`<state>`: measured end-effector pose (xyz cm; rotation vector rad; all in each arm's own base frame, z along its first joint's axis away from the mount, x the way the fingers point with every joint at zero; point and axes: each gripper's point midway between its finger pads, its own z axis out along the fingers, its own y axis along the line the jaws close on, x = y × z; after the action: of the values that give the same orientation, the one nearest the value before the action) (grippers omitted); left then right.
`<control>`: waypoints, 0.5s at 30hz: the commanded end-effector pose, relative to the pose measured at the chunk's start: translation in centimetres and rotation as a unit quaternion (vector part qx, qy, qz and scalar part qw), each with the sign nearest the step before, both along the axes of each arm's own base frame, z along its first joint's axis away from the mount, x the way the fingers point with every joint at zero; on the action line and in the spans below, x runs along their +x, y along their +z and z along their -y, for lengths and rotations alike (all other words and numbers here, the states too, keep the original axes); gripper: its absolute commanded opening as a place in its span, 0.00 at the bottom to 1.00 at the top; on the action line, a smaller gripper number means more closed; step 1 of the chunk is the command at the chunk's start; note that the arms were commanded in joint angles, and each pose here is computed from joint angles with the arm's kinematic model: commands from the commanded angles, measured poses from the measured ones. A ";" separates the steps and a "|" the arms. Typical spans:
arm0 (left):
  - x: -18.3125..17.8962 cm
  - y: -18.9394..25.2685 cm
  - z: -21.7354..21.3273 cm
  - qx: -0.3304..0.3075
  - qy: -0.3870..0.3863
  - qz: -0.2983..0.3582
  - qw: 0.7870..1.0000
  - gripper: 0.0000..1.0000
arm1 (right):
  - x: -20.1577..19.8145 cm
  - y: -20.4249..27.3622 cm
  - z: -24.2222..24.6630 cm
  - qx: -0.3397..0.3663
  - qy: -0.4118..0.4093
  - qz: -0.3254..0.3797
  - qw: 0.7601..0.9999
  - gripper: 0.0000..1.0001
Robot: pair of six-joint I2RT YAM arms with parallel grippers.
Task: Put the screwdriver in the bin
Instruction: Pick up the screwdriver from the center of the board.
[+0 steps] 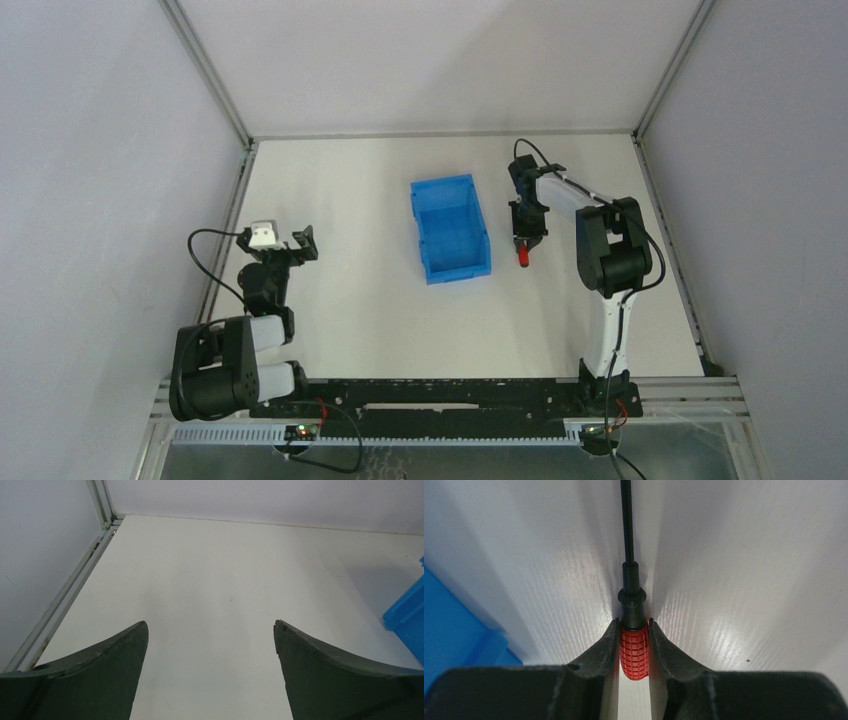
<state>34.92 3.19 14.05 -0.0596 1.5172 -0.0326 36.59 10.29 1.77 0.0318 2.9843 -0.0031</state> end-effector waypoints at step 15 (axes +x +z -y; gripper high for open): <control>-0.2 0.3 -0.1 0.011 0.005 0.008 1.000 1.00 | -0.4 9.2 0.5 0.074 -0.004 0.075 0.994 0.13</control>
<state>34.92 3.19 14.05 -0.0599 1.5172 -0.0323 36.60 9.71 7.18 0.0804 2.8930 0.1307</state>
